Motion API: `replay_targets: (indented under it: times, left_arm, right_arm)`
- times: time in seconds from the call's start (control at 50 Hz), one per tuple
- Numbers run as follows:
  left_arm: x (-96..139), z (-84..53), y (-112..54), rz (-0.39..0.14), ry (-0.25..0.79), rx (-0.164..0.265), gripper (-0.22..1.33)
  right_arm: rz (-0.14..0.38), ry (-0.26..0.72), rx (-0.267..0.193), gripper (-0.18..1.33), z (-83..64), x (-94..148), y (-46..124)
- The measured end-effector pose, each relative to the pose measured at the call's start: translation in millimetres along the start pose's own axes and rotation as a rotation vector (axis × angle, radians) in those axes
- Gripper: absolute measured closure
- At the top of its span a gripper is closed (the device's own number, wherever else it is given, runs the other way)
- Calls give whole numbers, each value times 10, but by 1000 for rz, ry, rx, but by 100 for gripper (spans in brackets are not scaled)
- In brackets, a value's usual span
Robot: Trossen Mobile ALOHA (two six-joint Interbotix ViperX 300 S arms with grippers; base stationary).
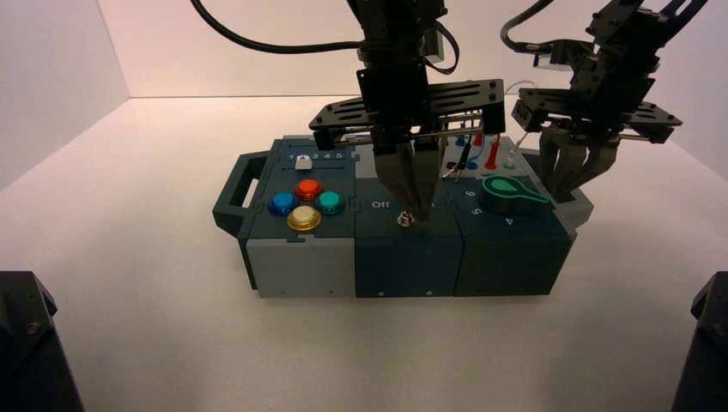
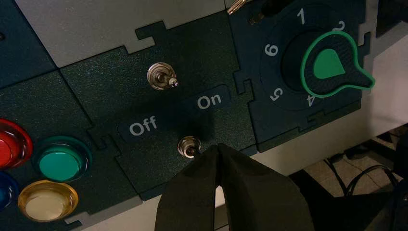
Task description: Flip the bottom switch off with the left gripper.
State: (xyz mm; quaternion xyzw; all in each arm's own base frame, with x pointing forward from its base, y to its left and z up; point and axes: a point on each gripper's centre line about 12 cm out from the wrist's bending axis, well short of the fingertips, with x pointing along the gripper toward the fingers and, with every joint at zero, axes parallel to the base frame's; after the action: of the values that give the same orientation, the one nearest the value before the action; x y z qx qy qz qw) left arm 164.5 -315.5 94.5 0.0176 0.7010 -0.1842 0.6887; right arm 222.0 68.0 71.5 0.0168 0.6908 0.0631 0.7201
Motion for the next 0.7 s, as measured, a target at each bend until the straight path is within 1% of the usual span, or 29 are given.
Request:
replay_targets:
  times: [0.16,0.2,0.4,0.44,0.5,0.6,0.7]
  left_arm:
    - [-16,-16,28,0,-1,-3,128]
    - [-9,-35,70,6,3,-9,128]
    - [-85,-54,101,-3,-9,-13,128]
    - [-96,-70,114,-3,-9,-12,128]
    - [-102,-118,180,11,3,-14,128]
    - [-130,-100,218,7,-9,-23,128]
    - [-254,-75,208,-16,-41,-20,128]
  right_arm:
    - [1,-2,1,131,12,5,2]
    - [1,-2,3,131,12,5,-1]
    - [1,-2,3,131,17,6,-1]
    - [1,-2,3,131,17,6,-1]
    - [1,-3,4,131,20,6,-4]
    - [0,-2,5,131,18,6,-5]
    - [1,-8,6,131,23,-5,-3]
